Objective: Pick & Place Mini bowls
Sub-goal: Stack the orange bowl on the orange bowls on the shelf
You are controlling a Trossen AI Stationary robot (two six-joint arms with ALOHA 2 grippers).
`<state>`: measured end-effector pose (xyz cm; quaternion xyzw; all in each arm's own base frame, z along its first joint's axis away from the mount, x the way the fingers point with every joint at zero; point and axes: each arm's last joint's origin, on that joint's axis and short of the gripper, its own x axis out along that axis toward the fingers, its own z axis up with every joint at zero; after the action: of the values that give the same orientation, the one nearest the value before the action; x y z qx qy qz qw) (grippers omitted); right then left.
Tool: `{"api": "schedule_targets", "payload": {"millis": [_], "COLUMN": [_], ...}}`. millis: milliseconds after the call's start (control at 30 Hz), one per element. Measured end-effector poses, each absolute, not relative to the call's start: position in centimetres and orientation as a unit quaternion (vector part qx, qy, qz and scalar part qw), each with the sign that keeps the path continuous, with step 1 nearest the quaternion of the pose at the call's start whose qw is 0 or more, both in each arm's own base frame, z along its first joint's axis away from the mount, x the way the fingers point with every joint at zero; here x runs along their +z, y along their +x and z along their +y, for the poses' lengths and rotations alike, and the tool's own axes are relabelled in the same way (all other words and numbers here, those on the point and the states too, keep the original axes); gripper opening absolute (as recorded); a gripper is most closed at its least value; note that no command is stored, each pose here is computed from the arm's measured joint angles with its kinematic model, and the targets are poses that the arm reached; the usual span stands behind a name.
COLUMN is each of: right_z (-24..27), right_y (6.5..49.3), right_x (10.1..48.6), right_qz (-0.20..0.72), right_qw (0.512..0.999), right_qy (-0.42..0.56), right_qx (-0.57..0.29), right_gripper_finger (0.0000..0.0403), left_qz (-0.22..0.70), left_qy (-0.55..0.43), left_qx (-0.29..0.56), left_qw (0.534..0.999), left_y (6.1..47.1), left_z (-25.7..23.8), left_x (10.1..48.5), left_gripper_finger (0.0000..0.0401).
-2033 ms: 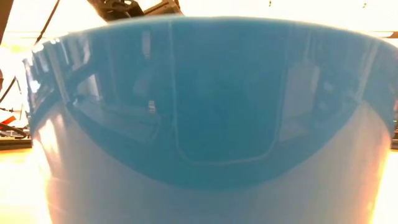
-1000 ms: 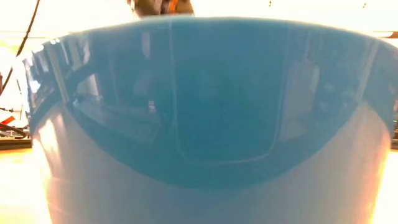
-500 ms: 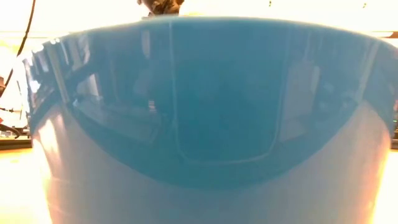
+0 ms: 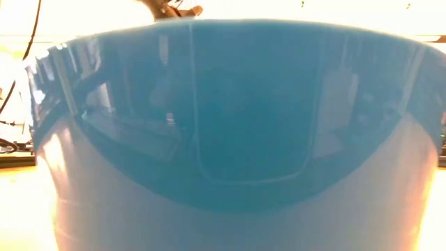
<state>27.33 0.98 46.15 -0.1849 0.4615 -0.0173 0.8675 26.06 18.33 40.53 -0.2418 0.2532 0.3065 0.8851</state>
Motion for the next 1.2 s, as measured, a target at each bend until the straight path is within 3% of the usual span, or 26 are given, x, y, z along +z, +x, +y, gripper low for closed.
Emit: {"api": "schedule_targets", "payload": {"millis": [567,1200], "right_z": [1.0,1.0], "right_y": [27.5,27.5], "right_x": [46.3,46.3], "right_qz": [0.452,0.452], "right_qw": [0.872,0.871], "right_qy": [-0.186,-0.189], "right_qx": [-0.018,-0.017], "right_gripper_finger": [0.0008,0.0008], "left_qz": [0.309,0.340], "left_qy": [-0.228,-0.216], "left_qx": [0.310,0.307], "left_qw": [0.870,0.862], "left_y": [30.0,30.6], "left_z": [23.1,24.2], "left_x": [36.7,34.9], "left_gripper_finger": [0.0000,0.0012]}}
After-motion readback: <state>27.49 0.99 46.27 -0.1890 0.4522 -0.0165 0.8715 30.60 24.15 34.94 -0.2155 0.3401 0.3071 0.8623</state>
